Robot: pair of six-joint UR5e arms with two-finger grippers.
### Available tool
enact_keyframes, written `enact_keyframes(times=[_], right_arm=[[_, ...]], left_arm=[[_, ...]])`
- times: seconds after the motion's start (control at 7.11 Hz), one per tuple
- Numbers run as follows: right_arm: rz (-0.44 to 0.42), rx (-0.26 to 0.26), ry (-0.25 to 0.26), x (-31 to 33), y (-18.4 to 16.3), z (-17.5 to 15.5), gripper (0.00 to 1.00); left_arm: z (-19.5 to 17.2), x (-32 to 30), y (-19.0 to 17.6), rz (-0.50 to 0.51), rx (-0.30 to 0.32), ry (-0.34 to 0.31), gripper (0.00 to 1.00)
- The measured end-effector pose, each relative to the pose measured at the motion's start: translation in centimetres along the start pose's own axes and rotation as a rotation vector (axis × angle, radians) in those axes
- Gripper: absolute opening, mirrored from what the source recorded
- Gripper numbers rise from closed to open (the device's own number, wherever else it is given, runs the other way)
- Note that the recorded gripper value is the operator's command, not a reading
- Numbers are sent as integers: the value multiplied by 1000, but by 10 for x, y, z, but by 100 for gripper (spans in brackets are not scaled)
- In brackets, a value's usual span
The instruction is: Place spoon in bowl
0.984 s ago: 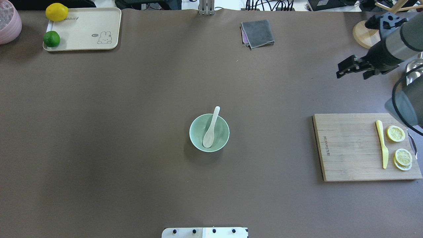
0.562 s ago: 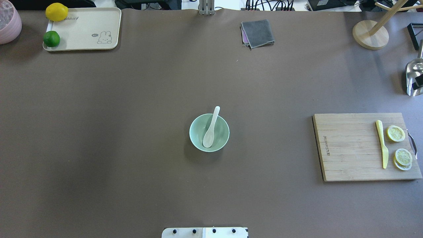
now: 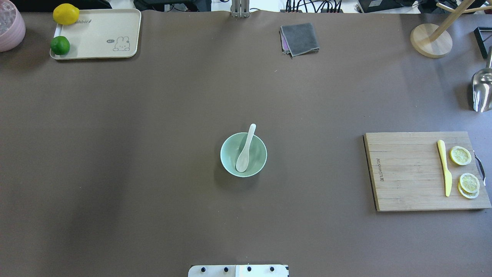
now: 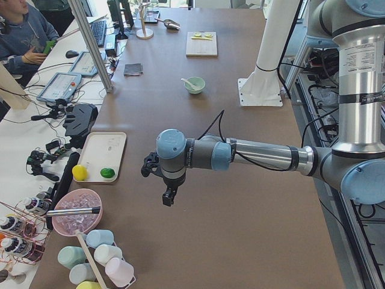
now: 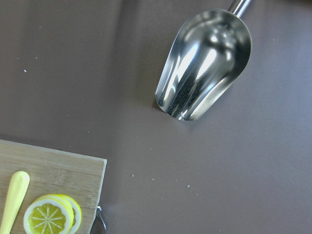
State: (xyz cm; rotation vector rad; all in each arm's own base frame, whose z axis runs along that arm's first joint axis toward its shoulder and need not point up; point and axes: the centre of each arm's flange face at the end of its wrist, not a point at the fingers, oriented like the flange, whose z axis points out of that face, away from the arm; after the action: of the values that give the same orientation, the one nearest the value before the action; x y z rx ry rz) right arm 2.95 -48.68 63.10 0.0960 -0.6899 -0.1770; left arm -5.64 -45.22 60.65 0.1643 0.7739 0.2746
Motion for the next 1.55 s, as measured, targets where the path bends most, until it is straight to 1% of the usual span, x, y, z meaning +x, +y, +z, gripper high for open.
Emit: enact_keyframes(times=[0.42, 0.84, 0.98, 1.27, 1.55], right_arm=[[22, 8, -15, 5, 6, -3, 100], [6, 20, -17, 13, 24, 7, 100], [6, 24, -20, 15, 30, 10, 100], [8, 27, -22, 16, 34, 11, 100], [10, 26, -23, 16, 34, 12, 100]], left_arm=[[6, -5, 3, -12, -12, -1, 98], [3, -4, -3, -8, -5, -4, 98], [2, -3, -4, -32, -4, -5, 98], [1, -3, -5, -129, -2, -7, 98], [3, -4, -3, -160, -6, -8, 98]])
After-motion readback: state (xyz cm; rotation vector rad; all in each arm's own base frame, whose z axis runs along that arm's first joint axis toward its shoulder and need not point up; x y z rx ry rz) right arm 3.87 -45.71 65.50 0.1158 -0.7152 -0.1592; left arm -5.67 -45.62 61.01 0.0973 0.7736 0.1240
